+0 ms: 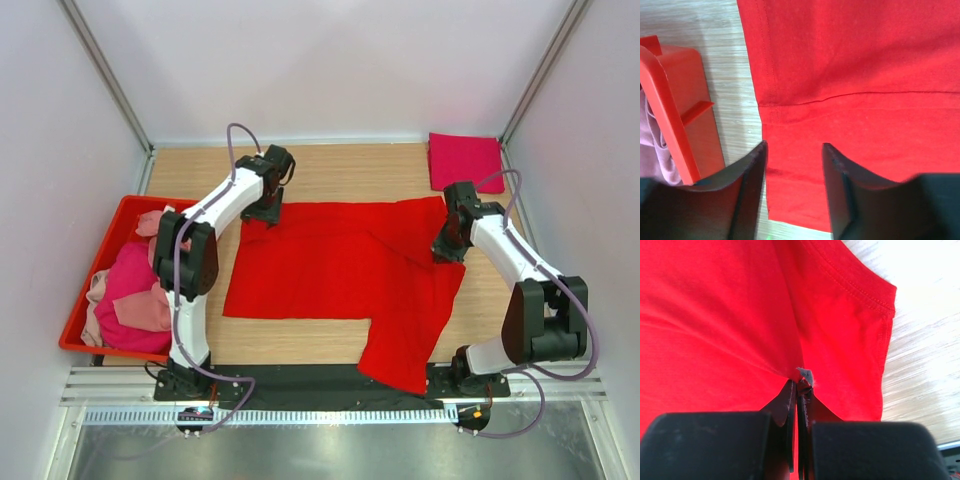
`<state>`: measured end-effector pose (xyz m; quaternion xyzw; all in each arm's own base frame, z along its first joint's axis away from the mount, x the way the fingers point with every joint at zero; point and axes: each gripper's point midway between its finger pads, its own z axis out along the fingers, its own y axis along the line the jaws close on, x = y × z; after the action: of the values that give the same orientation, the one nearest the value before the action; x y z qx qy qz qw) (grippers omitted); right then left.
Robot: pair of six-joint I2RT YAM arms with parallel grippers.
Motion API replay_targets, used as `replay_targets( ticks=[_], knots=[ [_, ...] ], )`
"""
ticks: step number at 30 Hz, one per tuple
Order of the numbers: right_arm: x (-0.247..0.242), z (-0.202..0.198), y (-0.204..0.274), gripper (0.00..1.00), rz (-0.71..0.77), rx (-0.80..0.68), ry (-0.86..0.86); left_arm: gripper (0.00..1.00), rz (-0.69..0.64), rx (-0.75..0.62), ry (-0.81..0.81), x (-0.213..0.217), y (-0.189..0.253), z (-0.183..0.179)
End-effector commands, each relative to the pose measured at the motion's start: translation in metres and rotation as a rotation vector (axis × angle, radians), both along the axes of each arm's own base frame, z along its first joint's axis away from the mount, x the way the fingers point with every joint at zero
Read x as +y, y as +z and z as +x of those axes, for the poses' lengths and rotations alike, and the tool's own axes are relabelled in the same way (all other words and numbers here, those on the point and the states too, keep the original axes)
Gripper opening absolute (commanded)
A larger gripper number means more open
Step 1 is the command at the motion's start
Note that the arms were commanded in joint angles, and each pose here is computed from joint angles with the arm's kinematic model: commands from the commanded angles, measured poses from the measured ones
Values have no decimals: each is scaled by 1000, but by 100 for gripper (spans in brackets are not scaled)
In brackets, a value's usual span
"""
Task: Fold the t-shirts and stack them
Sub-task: Fold the tshirt
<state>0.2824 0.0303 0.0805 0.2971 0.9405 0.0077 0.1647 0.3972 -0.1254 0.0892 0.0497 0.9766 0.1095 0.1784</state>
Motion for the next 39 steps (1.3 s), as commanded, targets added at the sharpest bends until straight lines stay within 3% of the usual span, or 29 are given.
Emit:
replay_targets(
  ticks=[1,4,8,15,27,35,39],
  knots=[
    [2,14,22,1,18,-99,-6,47,9,2,37,6,1,6],
    [2,16,27,1,15,-114,1,21,49,22,59,14,-14,11],
    [3,16,26,1,23,-101,1,7,141,54,73,26,-34,17],
    [2,8,50,1,29,-108,-38,4,254,131,79,44,-67,10],
    [2,-23,20,1,40,-13,-93,5,264,147,75,47,-71,8],
    [4,-21,-6,1,41,50,-68,6,255,140,70,46,-70,9],
    [10,-16,5,1,72,25,-70,6,255,139,69,46,-70,10]
  ],
)
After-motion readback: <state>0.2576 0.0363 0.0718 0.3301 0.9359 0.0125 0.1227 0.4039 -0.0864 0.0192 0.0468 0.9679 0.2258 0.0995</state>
